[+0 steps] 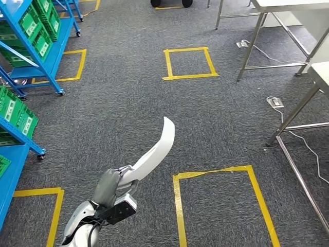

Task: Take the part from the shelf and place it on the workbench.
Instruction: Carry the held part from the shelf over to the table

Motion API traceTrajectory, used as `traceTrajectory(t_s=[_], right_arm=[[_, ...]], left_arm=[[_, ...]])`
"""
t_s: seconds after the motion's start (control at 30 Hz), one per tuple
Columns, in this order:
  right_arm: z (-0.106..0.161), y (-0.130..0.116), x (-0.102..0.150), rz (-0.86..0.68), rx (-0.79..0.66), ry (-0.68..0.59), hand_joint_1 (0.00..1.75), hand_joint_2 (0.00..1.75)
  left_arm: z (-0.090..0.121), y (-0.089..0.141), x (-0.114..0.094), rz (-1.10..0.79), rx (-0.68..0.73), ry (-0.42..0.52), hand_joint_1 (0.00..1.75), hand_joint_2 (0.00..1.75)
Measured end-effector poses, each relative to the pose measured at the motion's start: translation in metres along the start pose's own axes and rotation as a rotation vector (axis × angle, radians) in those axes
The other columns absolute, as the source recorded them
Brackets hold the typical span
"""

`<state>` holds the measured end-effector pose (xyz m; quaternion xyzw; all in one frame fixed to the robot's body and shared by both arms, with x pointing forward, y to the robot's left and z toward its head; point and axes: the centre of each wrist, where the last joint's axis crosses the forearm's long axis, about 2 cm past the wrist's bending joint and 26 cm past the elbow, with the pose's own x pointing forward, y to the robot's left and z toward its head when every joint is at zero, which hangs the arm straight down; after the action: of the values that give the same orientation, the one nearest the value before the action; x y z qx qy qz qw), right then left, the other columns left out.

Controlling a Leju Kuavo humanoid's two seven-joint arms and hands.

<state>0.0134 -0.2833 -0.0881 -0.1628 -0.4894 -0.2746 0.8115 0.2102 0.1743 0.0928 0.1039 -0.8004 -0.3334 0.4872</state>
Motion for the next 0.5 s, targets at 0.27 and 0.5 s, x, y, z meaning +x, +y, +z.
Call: traceTrajectory(t_s=[0.27, 0.5], right_arm=[[0.0020, -0.0016, -0.0012, 0.000, -0.002, 0.003, 0.00, 0.00], [0.0022, -0.0013, -0.0013, -0.003, -0.003, 0.002, 0.00, 0.00]], left_arm=[[-0.0005, -0.0009, -0.0006, 0.001, -0.005, 0.002, 1.75, 1.75], [-0.0024, -0.0015, 0.0004, 0.011, -0.012, -0.001, 1.75, 1.75]])
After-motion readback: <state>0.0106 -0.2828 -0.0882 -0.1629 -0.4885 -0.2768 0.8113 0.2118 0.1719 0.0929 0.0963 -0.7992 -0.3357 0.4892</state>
